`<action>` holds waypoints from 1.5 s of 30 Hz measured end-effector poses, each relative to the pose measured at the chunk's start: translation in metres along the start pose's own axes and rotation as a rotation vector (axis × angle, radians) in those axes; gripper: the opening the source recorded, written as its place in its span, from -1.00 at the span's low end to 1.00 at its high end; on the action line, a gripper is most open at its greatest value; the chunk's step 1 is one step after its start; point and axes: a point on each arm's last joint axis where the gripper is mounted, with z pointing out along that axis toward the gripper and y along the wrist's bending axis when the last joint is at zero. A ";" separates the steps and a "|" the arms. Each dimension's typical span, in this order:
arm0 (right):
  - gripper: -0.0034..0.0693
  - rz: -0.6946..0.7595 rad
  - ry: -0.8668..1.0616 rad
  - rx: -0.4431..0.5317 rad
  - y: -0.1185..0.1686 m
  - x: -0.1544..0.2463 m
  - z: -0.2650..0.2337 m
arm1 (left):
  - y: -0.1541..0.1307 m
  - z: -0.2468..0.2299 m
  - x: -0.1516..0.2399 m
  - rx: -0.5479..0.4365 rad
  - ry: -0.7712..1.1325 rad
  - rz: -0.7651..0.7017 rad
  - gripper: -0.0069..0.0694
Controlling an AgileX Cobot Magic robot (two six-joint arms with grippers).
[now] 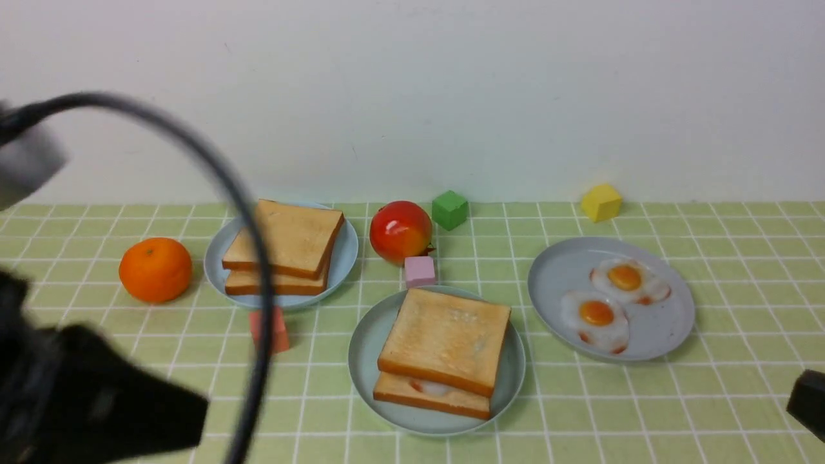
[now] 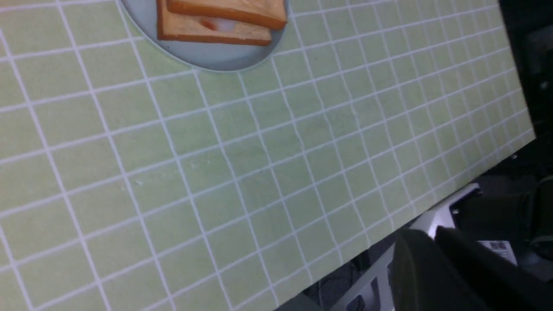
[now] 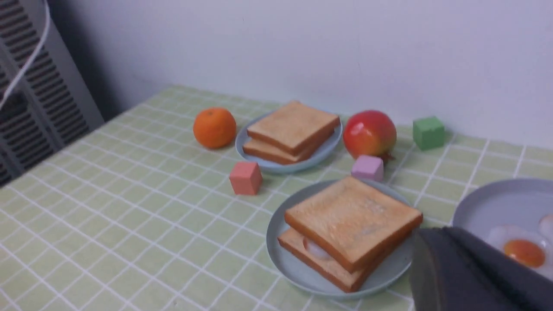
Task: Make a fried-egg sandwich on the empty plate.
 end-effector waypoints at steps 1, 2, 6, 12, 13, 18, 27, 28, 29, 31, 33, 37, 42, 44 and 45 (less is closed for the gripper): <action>-0.92 -0.003 -0.018 -0.003 -0.001 0.005 -0.003 | 0.002 -0.009 0.018 0.012 -0.043 -0.011 -0.85; -0.92 -0.003 -0.019 -0.003 -0.001 0.005 -0.004 | 0.003 -0.011 0.021 0.012 -0.048 -0.014 -0.85; -0.91 -0.010 -0.025 -0.004 -0.003 0.019 -0.007 | 0.022 -0.022 0.066 -0.030 -0.173 -0.077 -0.85; -0.91 -0.011 0.013 0.003 -0.005 0.031 -0.004 | 0.043 -0.033 0.089 -0.127 -0.362 -0.061 -0.85; -0.91 -0.011 0.021 0.004 -0.006 0.034 -0.004 | 0.043 -0.036 0.090 -0.134 -0.399 -0.047 -0.85; -0.91 -0.012 0.047 0.009 -0.007 0.042 -0.002 | 0.046 -0.041 0.093 -0.157 -0.438 -0.023 -0.85; -0.89 -0.012 0.078 0.015 -0.008 0.048 -0.001 | 0.052 -0.039 0.089 -0.226 -0.475 0.061 -0.85; -0.89 -0.012 0.080 0.016 -0.008 0.049 -0.001 | 0.060 -0.036 0.085 -0.300 -0.520 0.143 -0.85; -0.89 -0.012 0.080 0.016 -0.008 0.049 -0.001 | 0.067 -0.032 0.085 -0.343 -0.539 0.181 -0.85; -0.89 -0.012 0.082 0.017 -0.008 0.049 -0.001 | 0.080 -0.020 0.088 -0.394 -0.595 0.229 -0.85; -0.88 -0.014 0.082 0.017 -0.008 0.049 -0.001 | 0.092 -0.009 0.095 -0.427 -0.668 0.251 -0.85; -0.87 -0.015 0.085 0.018 -0.008 0.049 -0.001 | 0.120 0.019 0.116 -0.504 -0.723 0.248 -0.85; -0.87 -0.015 0.088 0.019 -0.008 0.049 -0.001 | 0.154 0.054 0.140 -0.597 -0.621 0.177 -0.85; -0.87 -0.015 0.089 0.019 -0.008 0.049 -0.001 | 0.160 0.060 0.145 -0.604 -0.606 0.168 -0.85; -0.87 -0.015 0.090 0.020 -0.008 0.049 -0.001 | 0.160 0.061 0.144 -0.599 -0.617 0.173 -0.85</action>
